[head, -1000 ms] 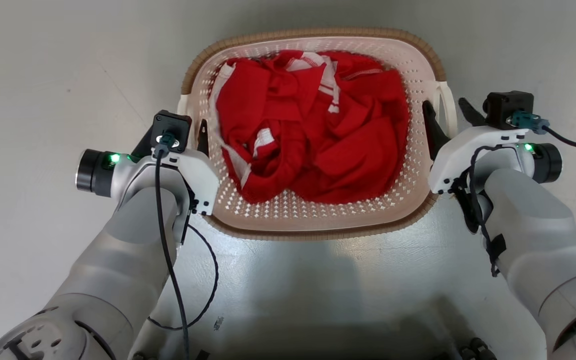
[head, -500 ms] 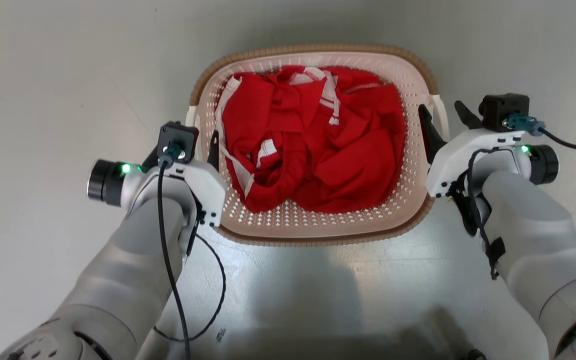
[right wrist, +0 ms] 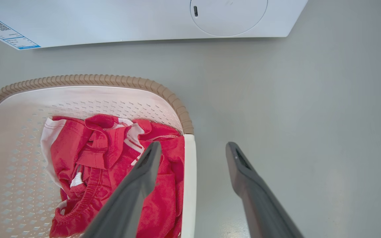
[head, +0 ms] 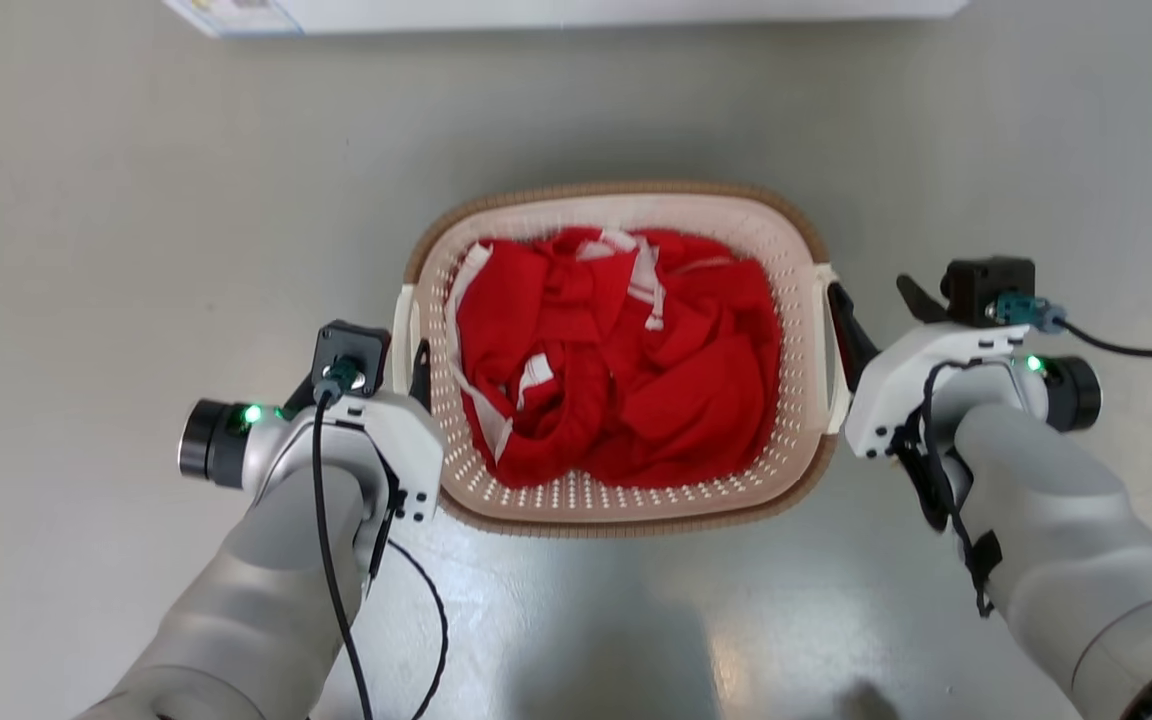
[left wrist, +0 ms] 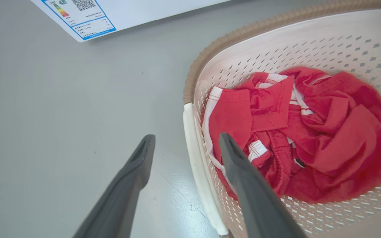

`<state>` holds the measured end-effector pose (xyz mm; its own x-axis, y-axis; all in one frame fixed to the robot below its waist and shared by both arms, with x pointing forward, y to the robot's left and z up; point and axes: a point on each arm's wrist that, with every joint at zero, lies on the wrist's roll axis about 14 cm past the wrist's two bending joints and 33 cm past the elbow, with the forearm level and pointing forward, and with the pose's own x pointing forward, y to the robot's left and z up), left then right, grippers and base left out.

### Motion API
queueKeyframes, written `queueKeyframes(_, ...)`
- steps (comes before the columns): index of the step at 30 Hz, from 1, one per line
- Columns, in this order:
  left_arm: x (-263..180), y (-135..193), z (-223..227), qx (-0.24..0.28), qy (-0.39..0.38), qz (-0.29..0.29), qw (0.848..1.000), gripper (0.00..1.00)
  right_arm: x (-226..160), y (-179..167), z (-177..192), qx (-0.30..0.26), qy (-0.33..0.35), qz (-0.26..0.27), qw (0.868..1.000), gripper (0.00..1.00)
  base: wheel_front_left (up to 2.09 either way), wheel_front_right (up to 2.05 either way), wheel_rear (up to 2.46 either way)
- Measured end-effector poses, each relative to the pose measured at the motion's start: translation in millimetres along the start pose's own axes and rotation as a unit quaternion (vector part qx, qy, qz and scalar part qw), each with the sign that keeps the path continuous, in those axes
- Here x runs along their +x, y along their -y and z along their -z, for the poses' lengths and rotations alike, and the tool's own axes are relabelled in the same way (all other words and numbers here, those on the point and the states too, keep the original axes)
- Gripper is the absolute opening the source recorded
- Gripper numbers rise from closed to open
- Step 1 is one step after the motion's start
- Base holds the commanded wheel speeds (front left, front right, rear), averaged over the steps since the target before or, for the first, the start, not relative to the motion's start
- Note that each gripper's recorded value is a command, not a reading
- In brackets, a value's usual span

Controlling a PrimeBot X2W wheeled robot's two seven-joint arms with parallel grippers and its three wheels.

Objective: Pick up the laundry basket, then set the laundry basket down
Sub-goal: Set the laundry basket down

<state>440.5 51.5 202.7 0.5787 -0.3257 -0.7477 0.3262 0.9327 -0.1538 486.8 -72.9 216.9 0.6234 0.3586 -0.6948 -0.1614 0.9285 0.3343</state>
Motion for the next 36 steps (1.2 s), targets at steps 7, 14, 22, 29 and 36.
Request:
queueKeyframes(7, -24.6, 1.6, -16.8, -0.007, 0.023, -0.010, 1.000, 1.00, -27.8, -8.2, -15.0, -0.002, 0.021, 0.002, 1.000, 1.00, 0.00, 0.00, 0.00)
queueKeyframes(14, -50.1, 3.2, -27.9, -0.019, 0.046, -0.023, 0.999, 1.00, -54.0, -16.2, -27.4, 0.003, 0.044, 0.005, 0.999, 1.00, 0.00, 0.00, 0.00)
queueKeyframes(22, -84.0, 4.3, -33.3, -0.034, 0.075, -0.037, 0.996, 1.00, -89.5, -25.6, -35.3, 0.000, 0.071, 0.007, 0.997, 1.00, 0.00, 0.00, 0.00)
queueKeyframes(29, -112.3, 9.3, -44.1, -0.038, 0.113, -0.039, 0.992, 1.00, -120.1, -34.8, -39.6, -0.010, 0.096, 0.006, 0.995, 1.00, 0.00, 0.00, 0.00)
queueKeyframes(36, -140.3, 9.3, -84.0, -0.035, 0.195, -0.045, 0.979, 1.00, -143.0, -47.2, -71.4, -0.020, 0.151, -0.003, 0.988, 1.00, 0.00, 0.00, 0.00)
